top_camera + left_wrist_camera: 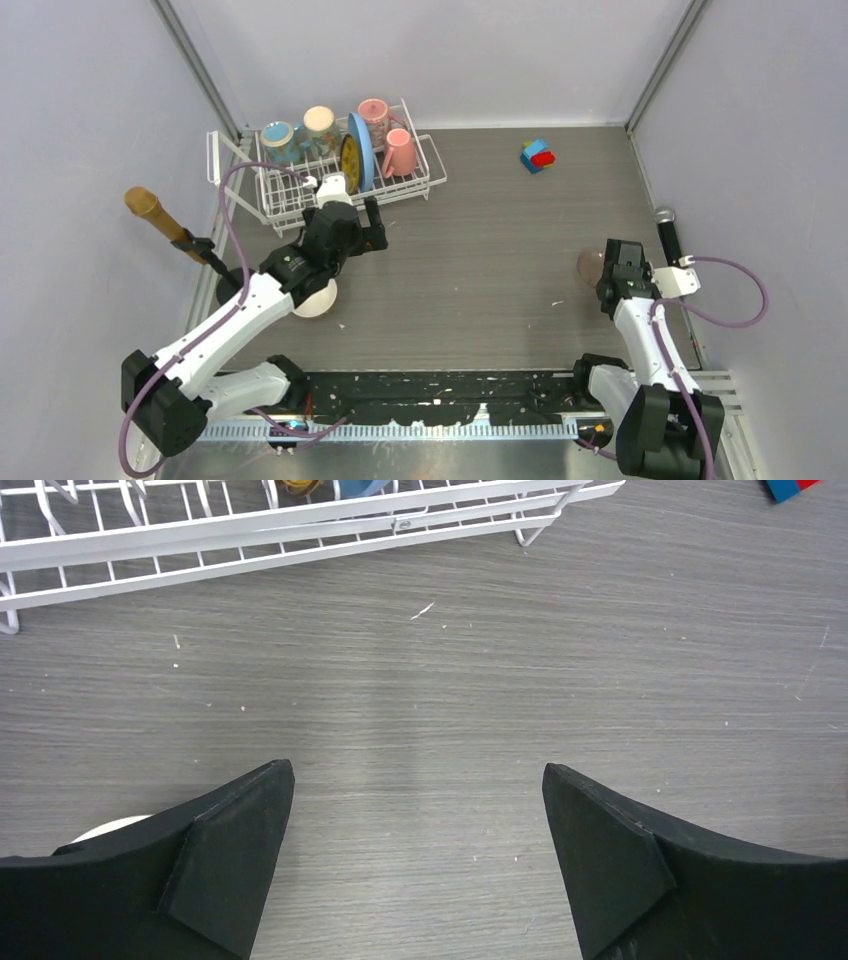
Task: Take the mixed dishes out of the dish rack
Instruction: Place the plate at the center of the board.
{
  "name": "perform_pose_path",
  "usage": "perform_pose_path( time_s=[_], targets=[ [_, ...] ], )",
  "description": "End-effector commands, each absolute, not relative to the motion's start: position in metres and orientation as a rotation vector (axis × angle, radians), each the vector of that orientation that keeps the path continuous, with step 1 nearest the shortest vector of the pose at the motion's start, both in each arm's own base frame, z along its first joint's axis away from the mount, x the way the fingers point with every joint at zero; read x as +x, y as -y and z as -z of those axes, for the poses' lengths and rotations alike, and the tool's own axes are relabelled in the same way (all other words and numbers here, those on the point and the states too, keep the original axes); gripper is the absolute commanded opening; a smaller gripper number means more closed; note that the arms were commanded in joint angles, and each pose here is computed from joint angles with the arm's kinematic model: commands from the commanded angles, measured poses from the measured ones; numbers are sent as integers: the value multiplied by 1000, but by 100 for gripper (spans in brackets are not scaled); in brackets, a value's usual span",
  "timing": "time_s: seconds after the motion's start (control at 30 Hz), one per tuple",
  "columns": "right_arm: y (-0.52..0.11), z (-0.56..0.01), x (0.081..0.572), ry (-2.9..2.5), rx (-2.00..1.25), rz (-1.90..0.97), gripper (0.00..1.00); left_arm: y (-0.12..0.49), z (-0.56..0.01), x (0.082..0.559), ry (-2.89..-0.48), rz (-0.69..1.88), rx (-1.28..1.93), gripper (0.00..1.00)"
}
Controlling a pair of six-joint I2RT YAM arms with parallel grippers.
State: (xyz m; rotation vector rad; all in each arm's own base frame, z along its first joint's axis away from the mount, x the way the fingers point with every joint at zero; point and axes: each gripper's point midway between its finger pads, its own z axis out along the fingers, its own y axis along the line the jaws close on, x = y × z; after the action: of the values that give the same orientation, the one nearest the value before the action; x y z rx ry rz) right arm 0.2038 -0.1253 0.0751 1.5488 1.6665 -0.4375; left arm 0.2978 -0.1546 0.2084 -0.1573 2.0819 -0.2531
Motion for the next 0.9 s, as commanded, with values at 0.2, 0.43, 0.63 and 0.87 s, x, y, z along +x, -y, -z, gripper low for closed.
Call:
perform_pose_path(
  time_s=[0.2, 0.43, 0.63, 0.87],
  targets=[
    [141, -75, 218, -1637, 1599, 508, 10, 143, -224, 287, -2022, 284, -186, 100],
    [141, -69, 223, -1692, 1601, 525, 18, 139, -218, 289, -2041, 244, -207, 100],
    [141, -69, 221, -1686, 1608, 521, 35, 139, -215, 293, -2052, 229, -230, 100],
    [142, -70, 219, -1675, 1612, 515, 59, 131, -206, 305, -2092, 183, -276, 100]
  ],
)
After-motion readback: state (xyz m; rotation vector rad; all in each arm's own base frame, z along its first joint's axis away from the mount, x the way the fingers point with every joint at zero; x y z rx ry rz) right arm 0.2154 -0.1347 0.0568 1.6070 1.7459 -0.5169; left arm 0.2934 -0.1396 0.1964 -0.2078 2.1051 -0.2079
